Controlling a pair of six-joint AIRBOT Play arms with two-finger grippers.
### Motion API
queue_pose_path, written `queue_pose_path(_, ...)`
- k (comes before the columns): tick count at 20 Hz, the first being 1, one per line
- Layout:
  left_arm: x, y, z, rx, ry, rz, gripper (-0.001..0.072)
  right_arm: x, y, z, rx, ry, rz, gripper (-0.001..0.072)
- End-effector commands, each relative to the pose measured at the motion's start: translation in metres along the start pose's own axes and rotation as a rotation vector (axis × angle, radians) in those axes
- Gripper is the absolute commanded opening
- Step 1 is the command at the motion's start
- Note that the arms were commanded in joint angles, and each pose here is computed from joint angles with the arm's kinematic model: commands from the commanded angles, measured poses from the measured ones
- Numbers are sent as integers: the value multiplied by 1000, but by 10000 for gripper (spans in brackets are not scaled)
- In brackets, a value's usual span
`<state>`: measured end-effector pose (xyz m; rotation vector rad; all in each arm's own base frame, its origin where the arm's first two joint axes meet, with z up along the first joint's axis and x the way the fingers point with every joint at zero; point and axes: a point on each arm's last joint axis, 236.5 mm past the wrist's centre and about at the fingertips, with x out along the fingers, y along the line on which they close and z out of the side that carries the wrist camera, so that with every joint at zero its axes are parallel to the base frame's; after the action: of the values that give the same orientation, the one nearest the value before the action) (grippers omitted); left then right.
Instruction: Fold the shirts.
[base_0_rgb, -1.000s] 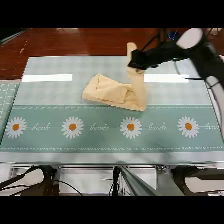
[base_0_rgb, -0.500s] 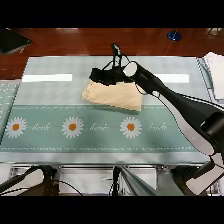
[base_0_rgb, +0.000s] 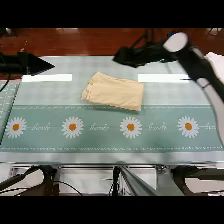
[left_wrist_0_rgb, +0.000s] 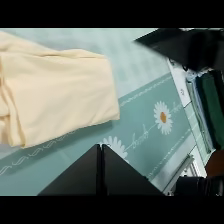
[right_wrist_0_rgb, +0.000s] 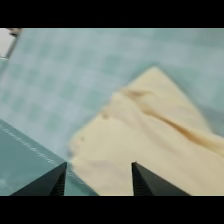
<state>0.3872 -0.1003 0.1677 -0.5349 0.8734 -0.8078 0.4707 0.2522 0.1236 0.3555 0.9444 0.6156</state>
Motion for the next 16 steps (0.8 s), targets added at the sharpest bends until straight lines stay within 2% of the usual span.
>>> queue_pose_path(1,5,37,-10,20,31,113,31,-114,-155,-56,39,279,-524,474)
queue_pose_path(2,2,53,-15,29,56,181,31,-141,-192,-84,99,388,-631,472)
queue_pose_path(3,0,65,-22,26,86,235,31,-153,-213,-106,162,448,-654,472)
queue_pose_path(5,-7,87,-39,-1,161,341,31,-138,-222,-140,322,473,-503,480)
queue_pose_path(7,-13,105,-53,-17,224,443,32,-102,-212,-142,465,353,-282,567)
queue_pose_path(9,-15,114,-60,-4,265,501,35,-71,-203,-131,523,221,-151,580)
queue_pose_path(10,-13,112,-60,3,269,499,83,-59,-202,-130,528,186,-134,580)
queue_pose_path(11,-10,110,-59,10,268,496,229,-47,-203,-132,523,162,-141,584)
queue_pose_path(12,-7,110,-57,11,261,498,410,-37,-205,-135,513,149,-156,587)
queue_pose_path(13,-5,110,-55,-4,248,503,475,-26,-204,-140,510,148,-156,587)
queue_pose_path(16,-2,108,-55,-7,247,500,473,10,-191,-144,525,152,-82,587)
